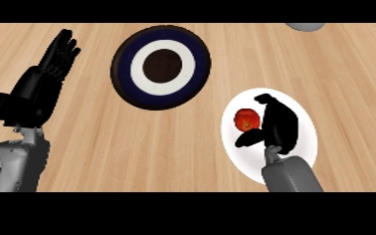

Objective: Pick the tomato from the plate and place it in the plate

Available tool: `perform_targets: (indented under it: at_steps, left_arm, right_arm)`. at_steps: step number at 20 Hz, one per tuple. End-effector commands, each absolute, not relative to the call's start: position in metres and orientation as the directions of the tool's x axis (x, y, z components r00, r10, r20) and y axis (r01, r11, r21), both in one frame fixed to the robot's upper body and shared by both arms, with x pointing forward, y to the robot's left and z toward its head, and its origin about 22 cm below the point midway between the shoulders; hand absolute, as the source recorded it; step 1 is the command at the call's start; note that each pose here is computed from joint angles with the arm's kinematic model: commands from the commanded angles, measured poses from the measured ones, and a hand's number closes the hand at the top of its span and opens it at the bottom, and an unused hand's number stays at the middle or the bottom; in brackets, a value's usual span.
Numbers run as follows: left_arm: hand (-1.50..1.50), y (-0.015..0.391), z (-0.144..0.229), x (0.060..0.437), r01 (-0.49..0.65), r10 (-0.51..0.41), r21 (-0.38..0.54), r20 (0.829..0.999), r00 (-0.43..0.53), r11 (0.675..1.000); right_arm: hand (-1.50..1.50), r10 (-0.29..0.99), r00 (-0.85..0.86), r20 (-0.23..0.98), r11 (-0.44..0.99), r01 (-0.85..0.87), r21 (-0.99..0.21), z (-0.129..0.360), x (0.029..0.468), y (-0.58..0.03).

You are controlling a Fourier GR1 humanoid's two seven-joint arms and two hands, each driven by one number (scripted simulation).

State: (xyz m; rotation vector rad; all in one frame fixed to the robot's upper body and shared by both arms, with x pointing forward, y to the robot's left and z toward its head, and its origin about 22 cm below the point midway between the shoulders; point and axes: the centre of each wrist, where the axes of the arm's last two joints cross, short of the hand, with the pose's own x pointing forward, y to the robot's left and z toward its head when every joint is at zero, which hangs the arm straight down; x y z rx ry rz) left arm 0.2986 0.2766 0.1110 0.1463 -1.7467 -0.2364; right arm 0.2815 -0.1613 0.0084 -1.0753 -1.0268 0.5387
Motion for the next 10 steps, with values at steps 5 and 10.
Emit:
perform_targets:
  at_steps: [5, 10]
  left_arm:
    - [0.00, 0.281, 0.094, 0.297, 0.034, -0.225, 0.234, 0.958, -0.179, 0.972]
    - [0.00, 0.278, 0.095, 0.289, 0.015, -0.225, 0.232, 0.957, -0.180, 0.973]
  right_arm:
    - [1.50, 0.850, 0.404, 0.339, 0.206, 0.338, -0.918, 0.009, 0.281, -0.175]
    - [1.50, 0.863, 0.442, 0.244, 0.230, 0.086, -0.969, -0.019, 0.255, -0.249]
